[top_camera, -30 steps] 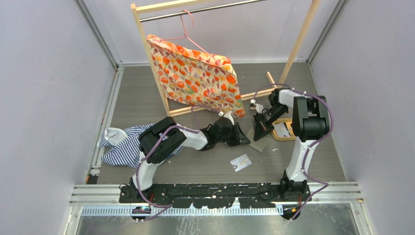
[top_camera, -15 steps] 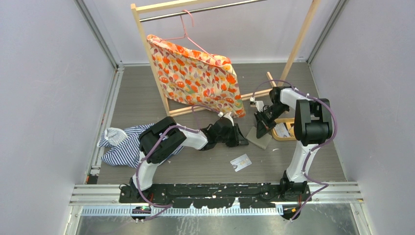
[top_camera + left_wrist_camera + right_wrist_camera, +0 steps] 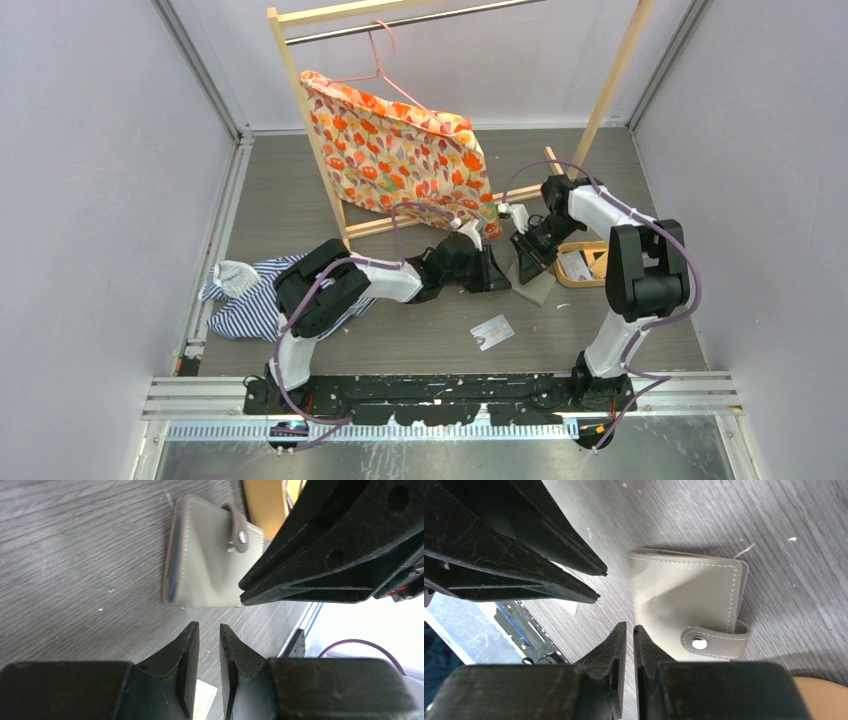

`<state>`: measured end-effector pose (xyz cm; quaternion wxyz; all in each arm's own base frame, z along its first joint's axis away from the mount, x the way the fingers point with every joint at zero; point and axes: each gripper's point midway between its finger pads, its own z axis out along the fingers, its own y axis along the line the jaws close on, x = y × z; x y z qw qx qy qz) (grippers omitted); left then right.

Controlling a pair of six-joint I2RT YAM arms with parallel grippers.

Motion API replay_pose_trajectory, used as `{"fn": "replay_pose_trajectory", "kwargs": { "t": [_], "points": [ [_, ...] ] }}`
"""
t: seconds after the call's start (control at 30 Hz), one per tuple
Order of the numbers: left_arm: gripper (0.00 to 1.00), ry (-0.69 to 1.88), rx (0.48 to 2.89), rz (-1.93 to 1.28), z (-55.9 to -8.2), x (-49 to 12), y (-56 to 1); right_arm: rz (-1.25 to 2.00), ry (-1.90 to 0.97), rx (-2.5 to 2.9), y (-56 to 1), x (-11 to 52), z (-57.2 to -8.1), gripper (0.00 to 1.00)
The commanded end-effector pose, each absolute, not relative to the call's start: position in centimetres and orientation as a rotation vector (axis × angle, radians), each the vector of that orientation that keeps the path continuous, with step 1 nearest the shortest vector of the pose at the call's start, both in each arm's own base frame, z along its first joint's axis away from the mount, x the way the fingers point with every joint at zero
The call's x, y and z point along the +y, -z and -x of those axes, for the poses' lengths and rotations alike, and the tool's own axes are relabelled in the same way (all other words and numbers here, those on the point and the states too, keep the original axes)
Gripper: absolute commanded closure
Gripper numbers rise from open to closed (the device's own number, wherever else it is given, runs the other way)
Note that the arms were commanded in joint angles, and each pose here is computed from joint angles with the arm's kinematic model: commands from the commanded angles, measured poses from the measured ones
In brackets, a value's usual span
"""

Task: Put the credit cards into the card holder
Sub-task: Close the card holder at the center of the board.

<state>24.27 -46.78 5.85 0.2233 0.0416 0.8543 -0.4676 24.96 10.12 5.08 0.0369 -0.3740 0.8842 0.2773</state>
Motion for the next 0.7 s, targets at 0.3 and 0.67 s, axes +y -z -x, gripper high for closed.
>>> {"fn": "replay_pose_trajectory", "kwargs": {
  "t": [0.3, 0.67],
  "points": [
    [0.73, 1.211, 2.040, -0.286, -24.9, -43.5, -13.8, 0.885, -0.822, 2.451, -12.7, 10.1, -27.6, 0.62],
    [0.52, 1.479, 1.964, -0.122, -24.5, -44.8, -14.1, 0.581, -0.691, 2.630, -8.9, 4.8, -33.2, 0.63]
  ]
}}
